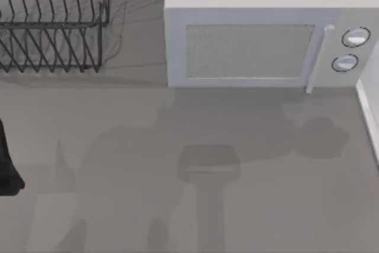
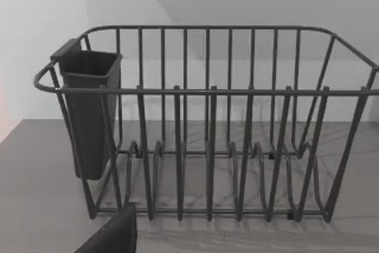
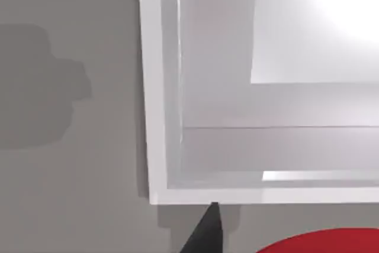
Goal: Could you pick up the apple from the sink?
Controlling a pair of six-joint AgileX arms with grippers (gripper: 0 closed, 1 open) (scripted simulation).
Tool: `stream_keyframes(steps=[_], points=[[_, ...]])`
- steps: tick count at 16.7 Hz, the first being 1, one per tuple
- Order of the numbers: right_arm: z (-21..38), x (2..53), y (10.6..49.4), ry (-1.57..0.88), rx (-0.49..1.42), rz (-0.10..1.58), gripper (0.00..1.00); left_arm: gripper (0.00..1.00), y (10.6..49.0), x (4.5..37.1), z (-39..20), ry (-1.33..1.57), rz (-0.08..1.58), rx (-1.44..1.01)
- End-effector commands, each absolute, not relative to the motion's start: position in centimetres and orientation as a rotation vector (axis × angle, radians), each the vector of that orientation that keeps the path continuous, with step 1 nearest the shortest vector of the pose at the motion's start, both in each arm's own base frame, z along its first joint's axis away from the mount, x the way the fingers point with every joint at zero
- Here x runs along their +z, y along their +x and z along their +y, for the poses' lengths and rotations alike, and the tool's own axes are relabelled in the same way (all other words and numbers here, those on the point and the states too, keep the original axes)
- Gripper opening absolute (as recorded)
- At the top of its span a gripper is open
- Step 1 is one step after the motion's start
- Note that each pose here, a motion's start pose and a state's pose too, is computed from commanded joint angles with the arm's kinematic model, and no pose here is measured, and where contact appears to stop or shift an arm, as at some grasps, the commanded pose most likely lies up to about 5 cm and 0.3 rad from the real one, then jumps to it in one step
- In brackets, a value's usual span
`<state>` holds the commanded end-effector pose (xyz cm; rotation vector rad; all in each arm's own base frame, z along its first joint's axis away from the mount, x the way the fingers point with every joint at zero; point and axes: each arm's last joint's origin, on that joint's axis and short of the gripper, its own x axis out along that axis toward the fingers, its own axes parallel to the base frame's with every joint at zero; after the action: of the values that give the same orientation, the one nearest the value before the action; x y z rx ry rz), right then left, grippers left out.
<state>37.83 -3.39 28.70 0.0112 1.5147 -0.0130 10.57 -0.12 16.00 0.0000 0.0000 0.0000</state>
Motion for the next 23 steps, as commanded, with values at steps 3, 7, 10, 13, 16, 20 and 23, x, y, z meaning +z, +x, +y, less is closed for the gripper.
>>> stream_keyframes(steps=[3,7,10,13,16,20,23], points=[[6.1,28.5,38.0,0.003,0.005,1.520,0.00,1.00,10.6,16.0,-0.1,0.000,0.000,0.000],[18.1,27.9,34.7,0.002,0.016,1.536,0.00,1.00,10.6,16.0,-0.1,0.000,0.000,0.000],[23.1,27.4,32.0,0.006,0.005,1.556,0.00,1.00,10.6,16.0,-0.1,0.000,0.000,0.000],[24.8,27.0,30.9,0.007,-0.006,1.570,0.00,1.00,10.6,16.0,-0.1,0.000,0.000,0.000],[24.8,27.0,30.9,0.008,-0.008,1.571,0.00,1.00,10.6,16.0,-0.1,0.000,0.000,0.000],[24.8,26.6,31.0,0.013,-0.009,1.570,0.00,1.00,10.6,16.0,-0.1,0.000,0.000,0.000],[25.0,24.0,31.2,0.011,-0.010,1.572,0.00,1.00,10.6,16.0,-0.1,0.000,0.000,0.000]])
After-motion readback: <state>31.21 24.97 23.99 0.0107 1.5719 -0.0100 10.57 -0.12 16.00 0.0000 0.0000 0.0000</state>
